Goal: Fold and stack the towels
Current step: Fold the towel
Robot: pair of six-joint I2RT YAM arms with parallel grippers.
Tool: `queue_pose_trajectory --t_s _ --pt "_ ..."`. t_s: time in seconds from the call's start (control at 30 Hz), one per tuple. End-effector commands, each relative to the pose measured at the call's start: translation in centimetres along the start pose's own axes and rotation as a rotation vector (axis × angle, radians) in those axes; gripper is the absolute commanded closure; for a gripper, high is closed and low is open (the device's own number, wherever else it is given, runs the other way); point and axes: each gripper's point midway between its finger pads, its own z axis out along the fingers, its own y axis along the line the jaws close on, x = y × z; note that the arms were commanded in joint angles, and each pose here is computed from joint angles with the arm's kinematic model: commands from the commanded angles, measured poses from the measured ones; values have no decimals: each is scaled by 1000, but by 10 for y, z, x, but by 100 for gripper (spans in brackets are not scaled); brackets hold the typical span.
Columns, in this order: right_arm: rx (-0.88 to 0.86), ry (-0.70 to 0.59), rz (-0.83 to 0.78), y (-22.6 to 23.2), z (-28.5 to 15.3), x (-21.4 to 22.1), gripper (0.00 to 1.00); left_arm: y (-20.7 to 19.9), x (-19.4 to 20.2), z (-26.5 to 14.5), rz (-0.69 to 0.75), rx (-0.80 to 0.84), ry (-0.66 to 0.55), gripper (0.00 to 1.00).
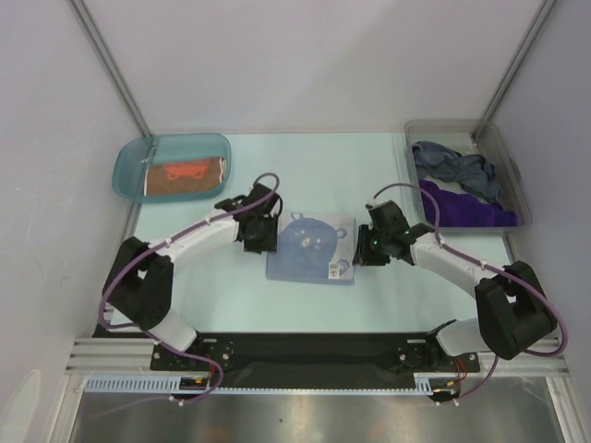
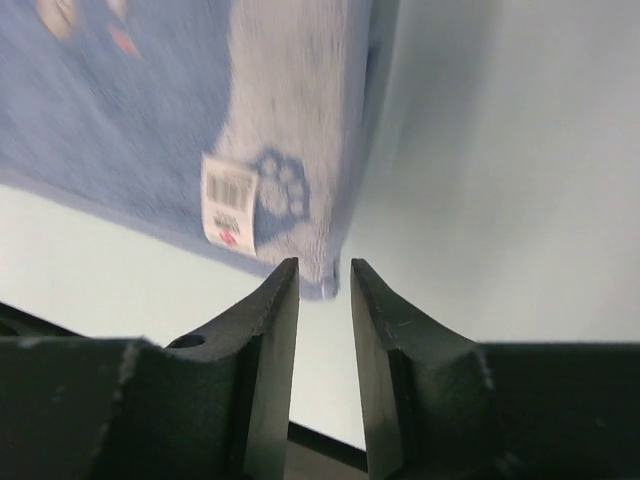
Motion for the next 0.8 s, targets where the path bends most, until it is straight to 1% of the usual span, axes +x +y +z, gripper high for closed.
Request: queue_pose_trajectory --t_s 0.0,0.03,0.07,0.1,0.13,0.17,0.2,0.23,0.27,0.3,0.4,0.47,0.57,0.6,0.63,0.77 --pt "-63 -124 -23 15 -20 -60 67 -6 -68 -26 40 23 -147 53" --pt "-86 -136 -57 16 -20 -70 66 -7 -77 -26 54 31 -159 52" --pt "-93 -137 -80 16 -16 -76 64 -8 -95 -26 90 37 -181 51" --pt "-125 -155 -112 25 -19 -92 63 -12 -107 -25 112 58 -203 49" --pt "-129 -160 -157 23 -17 -100 61 -15 -113 -23 136 80 -203 47" --pt "-133 -130 -171 20 -8 -102 61 -13 -125 -17 182 87 -206 47" --pt "-177 -135 -196 28 -11 -114 60 -13 -133 -14 200 96 -215 47" --pt "-181 -137 -199 23 -10 -123 59 -17 -134 -9 222 131 -197 47" --pt "-171 -101 -220 16 1 -122 59 -14 -144 -5 255 128 -198 47" --pt "-187 -113 -240 19 -1 -134 59 -11 -145 -1 270 122 -182 47" --pt "-172 -76 -262 1 13 -142 58 -8 -157 6 334 129 -201 45" --pt "-184 -81 -271 -7 12 -157 57 -6 -163 9 387 134 -209 44" --pt "-225 -23 -295 -11 25 -159 56 0 -165 21 446 135 -191 43" --pt "-236 -10 -341 -12 29 -158 56 1 -164 27 456 137 -181 43" --pt "-238 35 -345 -15 37 -151 55 2 -165 29 464 148 -178 43" --pt "-285 45 -391 -20 44 -156 55 -2 -165 39 508 200 -166 43"
